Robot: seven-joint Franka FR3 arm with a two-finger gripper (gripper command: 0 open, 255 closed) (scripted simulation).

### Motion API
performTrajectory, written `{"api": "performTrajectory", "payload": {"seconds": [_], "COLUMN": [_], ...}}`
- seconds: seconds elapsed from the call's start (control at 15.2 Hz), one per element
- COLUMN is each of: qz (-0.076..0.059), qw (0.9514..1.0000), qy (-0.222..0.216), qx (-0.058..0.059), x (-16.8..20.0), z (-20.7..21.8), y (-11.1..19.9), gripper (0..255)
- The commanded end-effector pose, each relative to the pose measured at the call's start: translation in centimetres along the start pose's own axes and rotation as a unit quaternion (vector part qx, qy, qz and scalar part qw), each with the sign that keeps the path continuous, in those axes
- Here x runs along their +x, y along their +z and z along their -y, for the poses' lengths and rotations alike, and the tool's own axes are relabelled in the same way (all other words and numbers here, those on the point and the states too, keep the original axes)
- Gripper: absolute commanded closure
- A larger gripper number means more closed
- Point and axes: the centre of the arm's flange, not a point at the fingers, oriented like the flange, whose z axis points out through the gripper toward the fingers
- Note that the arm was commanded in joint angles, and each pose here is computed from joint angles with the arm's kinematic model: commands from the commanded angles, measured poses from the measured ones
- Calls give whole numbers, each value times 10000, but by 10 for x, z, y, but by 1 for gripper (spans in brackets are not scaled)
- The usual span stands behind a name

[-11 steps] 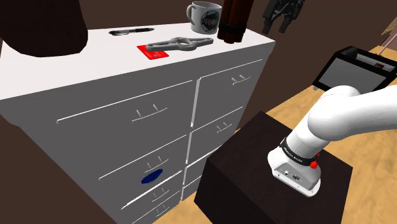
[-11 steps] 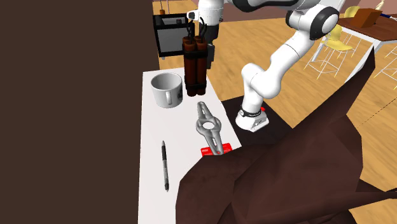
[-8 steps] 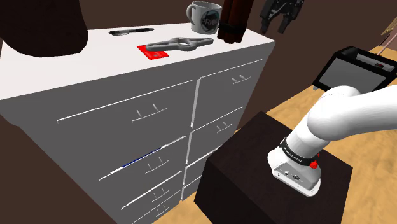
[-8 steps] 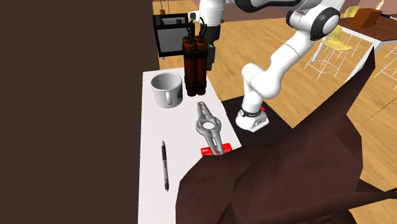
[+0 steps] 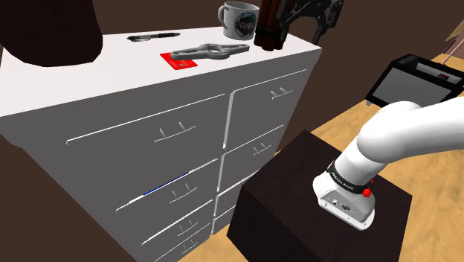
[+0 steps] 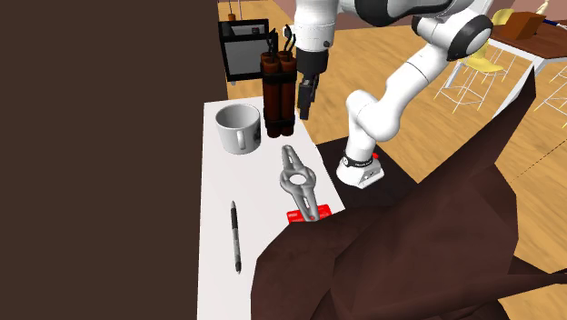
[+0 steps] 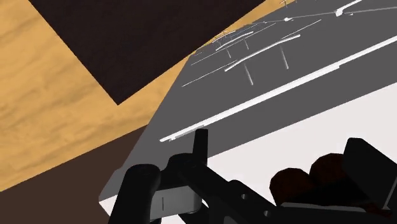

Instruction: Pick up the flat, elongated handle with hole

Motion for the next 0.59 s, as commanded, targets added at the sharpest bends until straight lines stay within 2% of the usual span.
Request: {"api": "performTrajectory", "payload": {"seconds": [0.0, 0.13, 0.26, 0.4, 0.53], "qz": [59, 108, 157, 206, 254], "qw": [9987, 9953, 9897, 9820, 9722], "qy": [500, 961, 1420, 1876, 2328], "qx": [-11, -21, -32, -43, -54], "x": [-11, -16, -18, -18, -16], "z": [26, 52, 78, 104, 130], "y": [-3, -4, -4, -5, -6], "gripper": [0, 0, 0, 0, 0]}}
